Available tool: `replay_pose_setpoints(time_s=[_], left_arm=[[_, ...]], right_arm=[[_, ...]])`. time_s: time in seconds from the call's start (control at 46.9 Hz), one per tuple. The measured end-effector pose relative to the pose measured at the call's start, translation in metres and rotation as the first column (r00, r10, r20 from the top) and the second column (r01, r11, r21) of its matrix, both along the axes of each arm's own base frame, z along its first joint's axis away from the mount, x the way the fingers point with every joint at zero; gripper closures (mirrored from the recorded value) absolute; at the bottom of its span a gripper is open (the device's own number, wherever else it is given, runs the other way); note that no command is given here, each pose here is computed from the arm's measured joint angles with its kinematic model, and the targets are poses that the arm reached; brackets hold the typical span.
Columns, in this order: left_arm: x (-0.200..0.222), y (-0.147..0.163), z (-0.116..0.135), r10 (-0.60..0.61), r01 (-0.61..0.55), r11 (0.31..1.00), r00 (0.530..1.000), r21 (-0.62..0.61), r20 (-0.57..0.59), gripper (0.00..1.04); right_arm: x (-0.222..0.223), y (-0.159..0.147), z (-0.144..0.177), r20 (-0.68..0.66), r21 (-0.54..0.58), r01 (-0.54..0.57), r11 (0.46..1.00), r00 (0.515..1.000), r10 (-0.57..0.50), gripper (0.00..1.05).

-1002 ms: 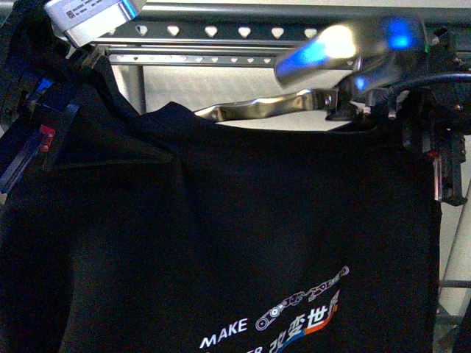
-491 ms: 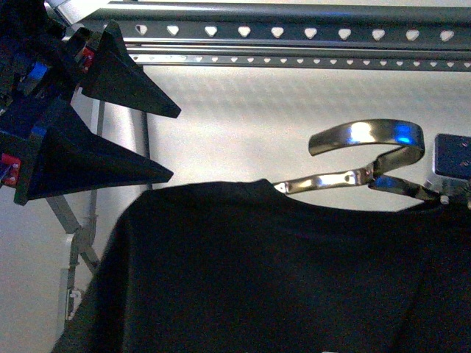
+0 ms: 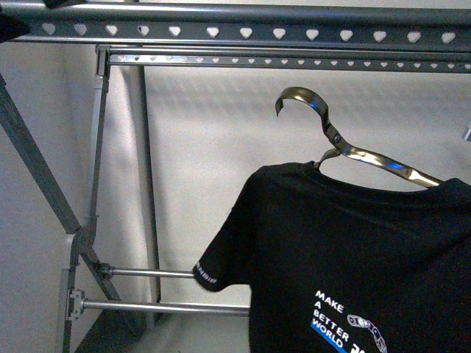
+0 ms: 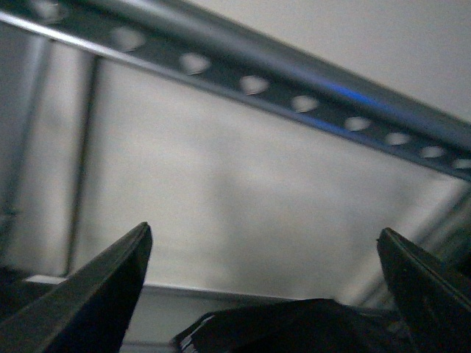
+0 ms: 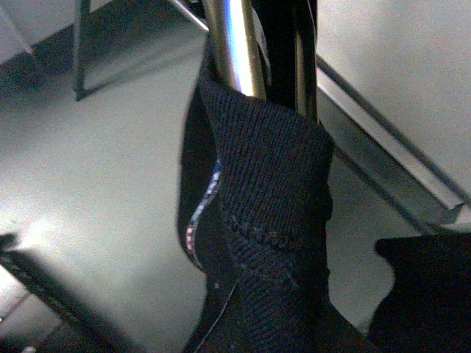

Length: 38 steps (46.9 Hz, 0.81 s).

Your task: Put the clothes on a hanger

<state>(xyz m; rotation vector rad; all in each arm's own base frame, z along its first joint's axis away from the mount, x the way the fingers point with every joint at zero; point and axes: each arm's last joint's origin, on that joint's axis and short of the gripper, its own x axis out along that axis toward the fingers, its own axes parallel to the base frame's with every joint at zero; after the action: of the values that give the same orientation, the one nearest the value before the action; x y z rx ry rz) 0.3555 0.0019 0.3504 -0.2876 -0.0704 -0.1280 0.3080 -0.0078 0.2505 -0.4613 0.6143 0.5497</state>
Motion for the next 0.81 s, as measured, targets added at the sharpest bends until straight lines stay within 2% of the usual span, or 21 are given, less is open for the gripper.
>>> replay_pose_setpoints(time_s=[0.043,0.085,0.256,0.384,0.491,0.704,0.81], left_arm=[[-0.011,0.001,-0.005,0.083,-0.080,0.995,0.995,0.056,-0.049,0.21],[-0.025,0.001,-0.013,0.118,-0.110,0.987,0.991,0.114,-0.064,0.28],[-0.071,-0.002,-0.040,0.132,-0.125,0.963,0.991,0.237,-0.015,0.55],[-0.100,-0.002,-0.083,0.132,-0.114,0.956,0.990,0.269,-0.049,0.82],[-0.120,-0.002,-0.105,0.135,-0.113,0.955,0.989,0.276,-0.062,1.01],[-0.154,-0.002,-0.132,0.135,-0.113,0.953,0.989,0.283,-0.059,1.01],[-0.167,-0.002,-0.143,0.135,-0.111,0.953,0.989,0.283,-0.064,1.01]], right_arm=[[0.000,0.004,0.003,-0.019,0.039,0.020,0.999,1.000,-0.019,1.01],[0.002,0.008,0.008,-0.034,0.082,0.045,0.996,0.999,-0.042,1.01],[0.014,0.018,0.044,-0.056,0.291,0.163,0.943,0.987,-0.154,1.01],[0.030,0.025,0.083,-0.082,0.464,0.267,0.844,0.962,-0.260,1.02],[0.043,0.026,0.099,-0.106,0.526,0.320,0.788,0.944,-0.312,1.02],[0.073,0.025,0.114,-0.176,0.609,0.420,0.673,0.899,-0.402,1.02],[0.088,0.020,0.121,-0.199,0.673,0.450,0.586,0.874,-0.443,1.02]])
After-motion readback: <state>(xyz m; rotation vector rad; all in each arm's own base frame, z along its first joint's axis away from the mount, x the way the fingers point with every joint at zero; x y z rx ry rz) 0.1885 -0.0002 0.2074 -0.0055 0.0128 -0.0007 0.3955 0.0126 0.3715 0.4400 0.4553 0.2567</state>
